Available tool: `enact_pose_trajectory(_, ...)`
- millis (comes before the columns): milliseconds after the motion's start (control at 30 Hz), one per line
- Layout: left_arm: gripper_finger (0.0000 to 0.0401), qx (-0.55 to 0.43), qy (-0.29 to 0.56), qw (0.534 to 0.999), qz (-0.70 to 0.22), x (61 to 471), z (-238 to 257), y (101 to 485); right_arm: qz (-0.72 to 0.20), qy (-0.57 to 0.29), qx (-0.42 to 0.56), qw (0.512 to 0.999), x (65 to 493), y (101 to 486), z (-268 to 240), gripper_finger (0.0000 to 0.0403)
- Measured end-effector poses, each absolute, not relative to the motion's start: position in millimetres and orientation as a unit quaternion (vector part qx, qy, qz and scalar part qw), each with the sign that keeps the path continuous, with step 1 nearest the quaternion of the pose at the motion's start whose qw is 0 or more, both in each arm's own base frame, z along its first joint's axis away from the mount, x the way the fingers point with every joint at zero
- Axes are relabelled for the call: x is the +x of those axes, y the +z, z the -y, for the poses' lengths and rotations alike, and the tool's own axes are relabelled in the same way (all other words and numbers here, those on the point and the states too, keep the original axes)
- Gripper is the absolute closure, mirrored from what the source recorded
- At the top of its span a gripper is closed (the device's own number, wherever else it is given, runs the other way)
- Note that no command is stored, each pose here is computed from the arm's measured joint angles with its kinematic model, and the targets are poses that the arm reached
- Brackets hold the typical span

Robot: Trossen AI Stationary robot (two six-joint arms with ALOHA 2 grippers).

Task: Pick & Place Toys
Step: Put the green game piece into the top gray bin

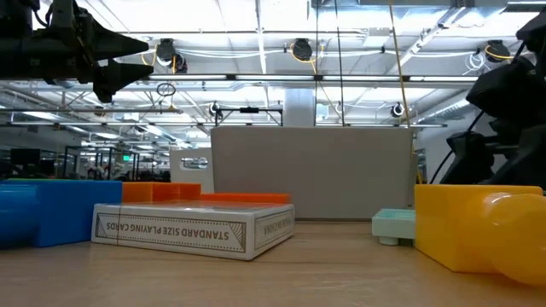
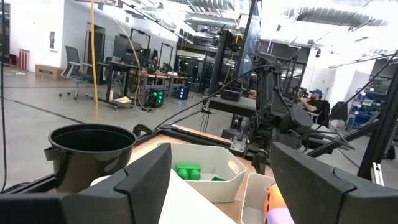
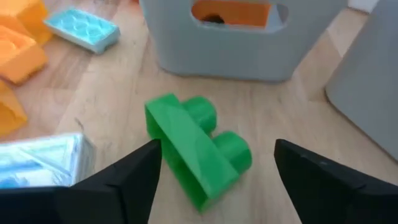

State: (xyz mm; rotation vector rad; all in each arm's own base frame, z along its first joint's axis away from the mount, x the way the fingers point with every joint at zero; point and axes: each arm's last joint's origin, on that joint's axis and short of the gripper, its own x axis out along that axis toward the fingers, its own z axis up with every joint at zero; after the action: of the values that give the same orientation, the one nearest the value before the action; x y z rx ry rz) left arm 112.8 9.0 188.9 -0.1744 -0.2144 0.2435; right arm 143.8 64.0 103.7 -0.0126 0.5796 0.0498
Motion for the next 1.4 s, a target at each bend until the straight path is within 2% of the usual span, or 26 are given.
enact_pose_trajectory(867, 0.0123, -0.087, 0.121, 0.983, 0.107, 112.8, -9.0, 188.9, -0.303, 0.039, -0.021, 0.952, 157.5, 94.8, -64.6, 0.0238)
enact_pose_trajectory(1400, 0.0123, -0.087, 0.121, 0.983, 0.107, 112.8, -9.0, 188.9, -0.289, 0.054, -0.034, 0.955, 156.5, 101.0, -64.8, 0.0244)
